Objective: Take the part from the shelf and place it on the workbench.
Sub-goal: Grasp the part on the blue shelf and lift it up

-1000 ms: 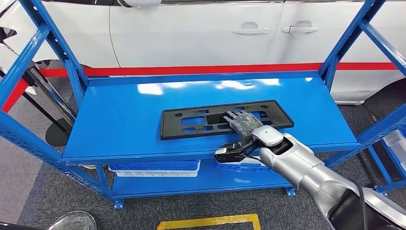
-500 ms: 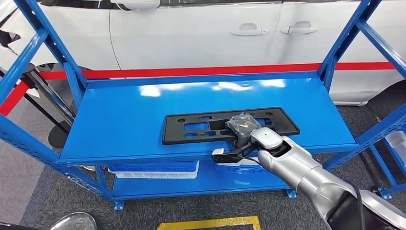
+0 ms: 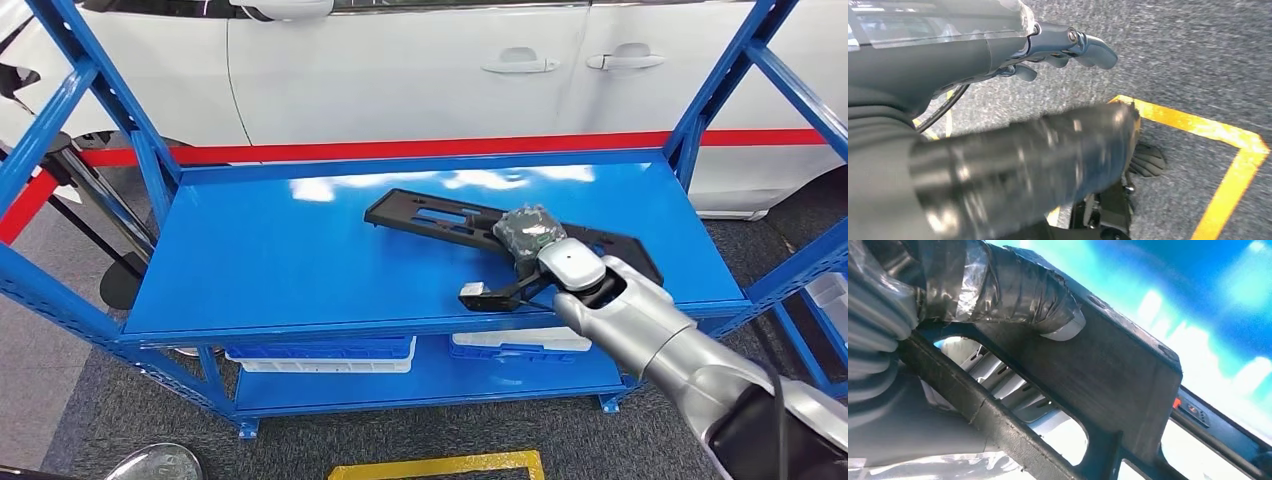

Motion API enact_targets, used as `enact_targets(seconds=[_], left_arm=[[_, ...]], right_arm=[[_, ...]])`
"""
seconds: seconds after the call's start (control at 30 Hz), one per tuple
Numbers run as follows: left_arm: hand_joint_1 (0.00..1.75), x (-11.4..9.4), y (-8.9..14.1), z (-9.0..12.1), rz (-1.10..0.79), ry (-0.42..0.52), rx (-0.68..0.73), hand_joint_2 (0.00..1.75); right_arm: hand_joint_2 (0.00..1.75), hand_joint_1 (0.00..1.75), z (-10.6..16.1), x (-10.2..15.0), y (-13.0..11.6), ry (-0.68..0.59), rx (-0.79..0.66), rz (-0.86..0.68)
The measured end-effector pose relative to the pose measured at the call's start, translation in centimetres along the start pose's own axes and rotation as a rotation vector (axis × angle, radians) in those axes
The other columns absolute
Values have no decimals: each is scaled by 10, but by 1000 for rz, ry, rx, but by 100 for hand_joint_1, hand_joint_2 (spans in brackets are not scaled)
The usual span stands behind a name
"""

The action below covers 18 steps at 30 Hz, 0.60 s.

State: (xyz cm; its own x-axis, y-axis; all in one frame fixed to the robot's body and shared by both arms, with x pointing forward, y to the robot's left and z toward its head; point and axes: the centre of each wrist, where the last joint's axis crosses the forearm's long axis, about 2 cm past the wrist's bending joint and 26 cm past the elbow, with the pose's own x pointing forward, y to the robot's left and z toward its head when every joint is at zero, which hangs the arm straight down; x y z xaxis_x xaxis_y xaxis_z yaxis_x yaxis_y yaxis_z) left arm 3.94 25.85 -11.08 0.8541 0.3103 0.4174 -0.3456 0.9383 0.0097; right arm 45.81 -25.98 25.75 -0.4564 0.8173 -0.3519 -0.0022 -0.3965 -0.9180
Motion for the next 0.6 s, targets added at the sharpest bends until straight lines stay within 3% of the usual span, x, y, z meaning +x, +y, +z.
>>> enact_targets(seconds=[0.37, 0.47, 0.6], left_arm=[[0, -1, 2, 0, 49, -35, 3, 175], [0, -1, 2, 0, 58, -36, 7, 175], [0, -1, 2, 0, 63, -37, 8, 175]], right_arm=[[175, 175, 29, -61, -142, 134, -205, 249], [175, 175, 38, -67, -165, 145, -245, 277], [175, 175, 44, -69, -175, 150, -272, 291]])
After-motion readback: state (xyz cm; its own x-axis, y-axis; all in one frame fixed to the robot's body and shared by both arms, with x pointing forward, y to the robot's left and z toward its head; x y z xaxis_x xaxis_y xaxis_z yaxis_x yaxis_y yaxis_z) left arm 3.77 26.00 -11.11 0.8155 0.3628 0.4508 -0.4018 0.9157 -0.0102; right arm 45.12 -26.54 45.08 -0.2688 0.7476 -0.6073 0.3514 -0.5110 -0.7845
